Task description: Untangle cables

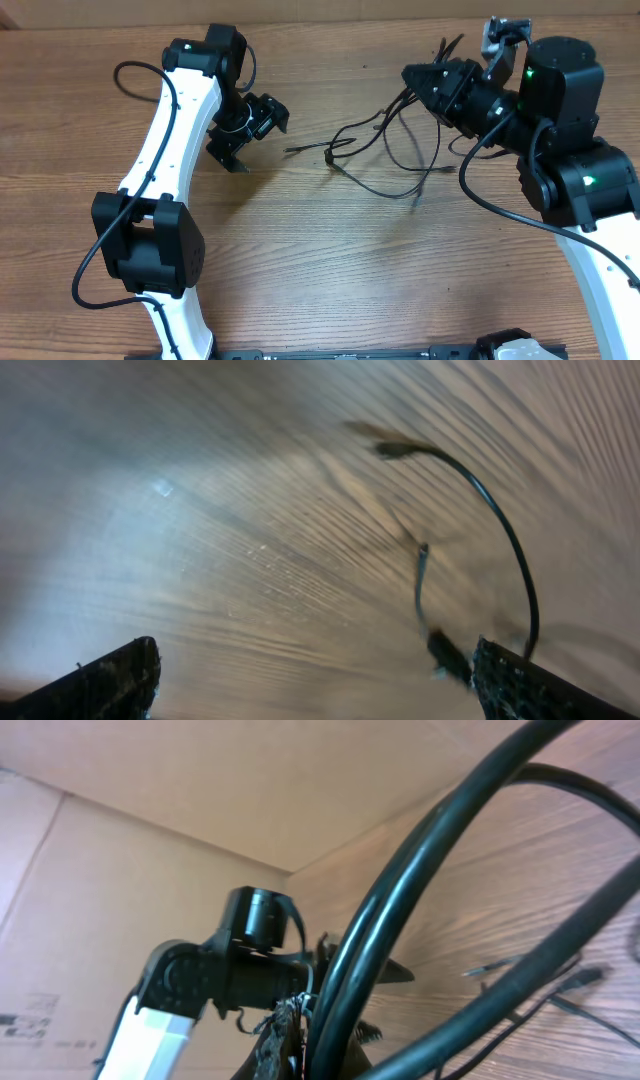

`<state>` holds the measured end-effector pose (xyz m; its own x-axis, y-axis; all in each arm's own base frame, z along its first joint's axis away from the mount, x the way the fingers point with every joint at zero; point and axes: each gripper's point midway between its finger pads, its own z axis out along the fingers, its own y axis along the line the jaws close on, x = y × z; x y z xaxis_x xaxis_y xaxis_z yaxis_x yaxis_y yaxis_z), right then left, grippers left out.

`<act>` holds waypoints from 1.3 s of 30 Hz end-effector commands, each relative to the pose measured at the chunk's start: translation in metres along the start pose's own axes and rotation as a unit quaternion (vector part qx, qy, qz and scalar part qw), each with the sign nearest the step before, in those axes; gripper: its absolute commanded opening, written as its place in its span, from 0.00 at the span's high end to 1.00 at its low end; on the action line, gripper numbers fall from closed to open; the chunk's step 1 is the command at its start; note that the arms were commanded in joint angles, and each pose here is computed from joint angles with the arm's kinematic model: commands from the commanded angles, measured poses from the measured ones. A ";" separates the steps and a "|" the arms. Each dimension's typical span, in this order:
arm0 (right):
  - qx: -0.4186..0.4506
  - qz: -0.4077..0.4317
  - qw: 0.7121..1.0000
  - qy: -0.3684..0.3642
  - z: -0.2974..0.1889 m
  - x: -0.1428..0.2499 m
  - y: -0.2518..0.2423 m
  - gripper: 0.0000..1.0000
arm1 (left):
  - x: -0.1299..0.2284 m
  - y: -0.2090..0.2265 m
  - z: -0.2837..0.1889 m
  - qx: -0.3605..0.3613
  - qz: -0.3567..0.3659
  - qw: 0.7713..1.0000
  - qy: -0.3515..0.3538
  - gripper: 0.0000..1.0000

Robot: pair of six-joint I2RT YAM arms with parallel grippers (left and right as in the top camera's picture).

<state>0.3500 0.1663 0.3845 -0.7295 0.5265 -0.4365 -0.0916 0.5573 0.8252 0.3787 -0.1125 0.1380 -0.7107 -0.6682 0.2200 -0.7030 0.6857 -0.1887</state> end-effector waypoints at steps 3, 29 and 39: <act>0.046 -0.025 0.998 -0.028 -0.012 -0.005 -0.015 0.96 | 0.009 -0.008 -0.005 0.032 0.208 0.978 0.015 0.00; 0.074 -0.107 0.990 0.054 0.039 0.043 -0.022 0.96 | -0.004 0.006 -0.134 0.048 0.275 0.930 -0.240 0.01; 0.064 -0.129 0.971 0.190 0.089 0.091 -0.055 0.00 | 0.001 0.018 -0.140 0.034 0.278 0.928 -0.243 0.00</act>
<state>0.3555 0.2305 0.2778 -0.8722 0.1833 -0.4534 -0.1768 0.7462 0.6418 0.3671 -0.0672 0.2708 -0.8789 -0.2951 -0.3747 -0.2165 0.9468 -0.2379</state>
